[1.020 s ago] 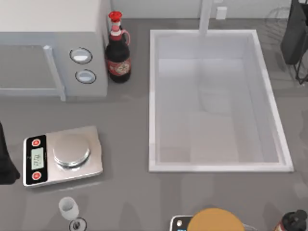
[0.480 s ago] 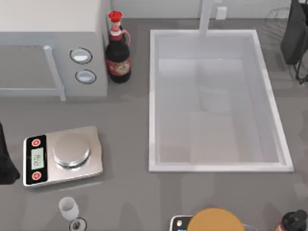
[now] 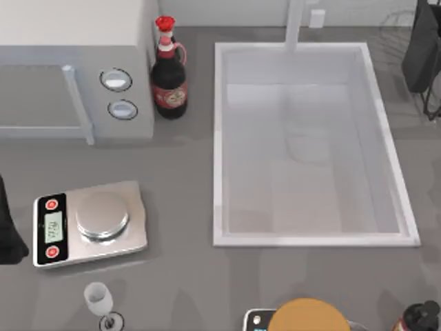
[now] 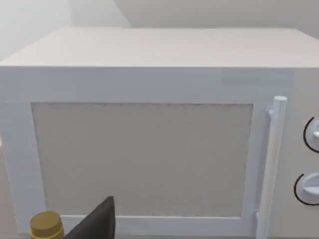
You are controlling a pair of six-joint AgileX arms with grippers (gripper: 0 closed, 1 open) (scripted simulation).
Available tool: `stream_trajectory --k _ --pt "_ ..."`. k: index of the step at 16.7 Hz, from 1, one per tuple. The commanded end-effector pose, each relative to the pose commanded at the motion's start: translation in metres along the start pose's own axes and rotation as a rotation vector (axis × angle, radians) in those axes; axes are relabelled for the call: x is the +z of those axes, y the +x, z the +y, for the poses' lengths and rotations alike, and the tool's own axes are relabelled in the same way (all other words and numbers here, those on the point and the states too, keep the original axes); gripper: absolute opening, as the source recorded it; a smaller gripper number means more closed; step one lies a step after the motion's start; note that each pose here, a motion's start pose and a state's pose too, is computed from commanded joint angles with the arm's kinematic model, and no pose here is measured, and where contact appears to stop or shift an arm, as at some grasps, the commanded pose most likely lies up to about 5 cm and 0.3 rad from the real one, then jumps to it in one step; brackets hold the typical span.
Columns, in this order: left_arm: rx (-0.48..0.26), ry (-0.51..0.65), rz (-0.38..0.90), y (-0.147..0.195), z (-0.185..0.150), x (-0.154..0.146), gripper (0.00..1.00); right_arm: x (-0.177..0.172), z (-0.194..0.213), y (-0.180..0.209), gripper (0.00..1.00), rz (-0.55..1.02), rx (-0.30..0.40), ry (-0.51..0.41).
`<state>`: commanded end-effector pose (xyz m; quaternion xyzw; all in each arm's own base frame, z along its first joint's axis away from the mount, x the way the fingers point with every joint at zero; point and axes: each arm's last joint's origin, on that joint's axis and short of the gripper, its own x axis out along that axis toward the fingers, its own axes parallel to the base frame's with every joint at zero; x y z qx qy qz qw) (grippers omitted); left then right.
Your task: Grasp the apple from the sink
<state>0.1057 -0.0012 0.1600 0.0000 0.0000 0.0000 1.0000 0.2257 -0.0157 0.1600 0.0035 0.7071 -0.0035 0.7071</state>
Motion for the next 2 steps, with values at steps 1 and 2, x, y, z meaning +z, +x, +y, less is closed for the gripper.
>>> stream_trajectory --k 1,2 --pt "0.000 0.000 0.000 0.0000 0.0000 0.0000 1.00 0.0000 0.0000 0.0000 1.00 0.000 0.000 0.000" --pt "0.000 0.000 0.000 0.0000 0.0000 0.0000 1.00 0.0000 0.0000 0.0000 1.00 0.000 0.000 0.000"
